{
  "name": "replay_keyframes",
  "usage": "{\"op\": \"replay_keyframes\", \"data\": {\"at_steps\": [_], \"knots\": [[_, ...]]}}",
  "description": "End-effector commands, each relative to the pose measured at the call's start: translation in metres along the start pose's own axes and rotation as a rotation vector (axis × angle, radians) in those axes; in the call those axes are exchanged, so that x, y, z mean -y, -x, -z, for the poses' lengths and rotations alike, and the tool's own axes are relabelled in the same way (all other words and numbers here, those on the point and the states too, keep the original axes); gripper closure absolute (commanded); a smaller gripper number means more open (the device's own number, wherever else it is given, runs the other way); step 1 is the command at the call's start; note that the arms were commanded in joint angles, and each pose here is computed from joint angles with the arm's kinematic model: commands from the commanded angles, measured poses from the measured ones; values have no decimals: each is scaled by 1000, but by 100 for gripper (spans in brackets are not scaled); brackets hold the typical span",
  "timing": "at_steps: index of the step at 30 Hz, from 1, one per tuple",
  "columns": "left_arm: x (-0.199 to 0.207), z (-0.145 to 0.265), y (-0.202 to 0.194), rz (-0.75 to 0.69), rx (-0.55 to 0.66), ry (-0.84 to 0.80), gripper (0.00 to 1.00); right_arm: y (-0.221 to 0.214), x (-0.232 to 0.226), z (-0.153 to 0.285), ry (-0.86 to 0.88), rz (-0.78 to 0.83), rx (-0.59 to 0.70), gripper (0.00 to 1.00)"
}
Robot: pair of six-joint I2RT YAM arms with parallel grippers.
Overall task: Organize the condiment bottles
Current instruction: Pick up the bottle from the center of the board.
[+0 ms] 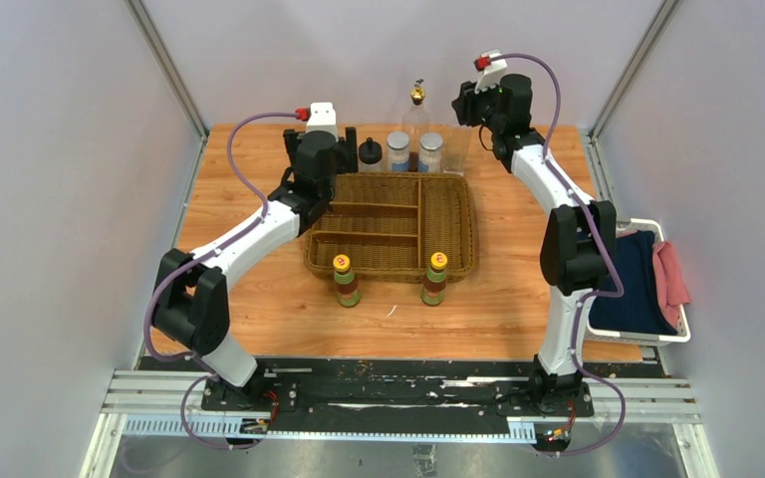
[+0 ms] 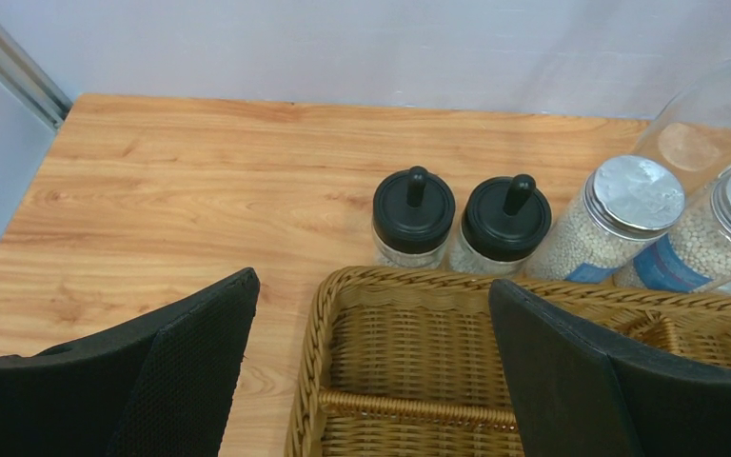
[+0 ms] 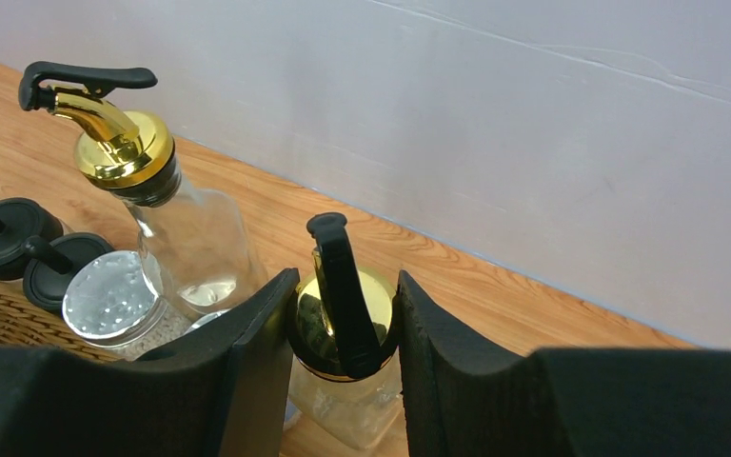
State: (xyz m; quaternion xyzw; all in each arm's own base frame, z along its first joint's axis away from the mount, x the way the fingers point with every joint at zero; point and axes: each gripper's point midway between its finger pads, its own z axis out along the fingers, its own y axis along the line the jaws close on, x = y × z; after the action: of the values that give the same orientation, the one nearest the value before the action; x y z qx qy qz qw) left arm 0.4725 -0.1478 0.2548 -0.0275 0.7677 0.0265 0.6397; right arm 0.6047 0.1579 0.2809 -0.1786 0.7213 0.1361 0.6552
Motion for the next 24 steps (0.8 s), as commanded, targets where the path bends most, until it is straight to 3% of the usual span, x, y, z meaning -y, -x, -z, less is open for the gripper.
{"op": "replay_keyframes", "data": {"at_steps": [1, 24], "knots": [[5, -5, 13, 31, 38, 11, 0, 56, 10, 1, -8, 41, 134, 100], [11, 0, 19, 67, 47, -27, 0, 128, 6, 44, -21, 94, 230, 100]]}}
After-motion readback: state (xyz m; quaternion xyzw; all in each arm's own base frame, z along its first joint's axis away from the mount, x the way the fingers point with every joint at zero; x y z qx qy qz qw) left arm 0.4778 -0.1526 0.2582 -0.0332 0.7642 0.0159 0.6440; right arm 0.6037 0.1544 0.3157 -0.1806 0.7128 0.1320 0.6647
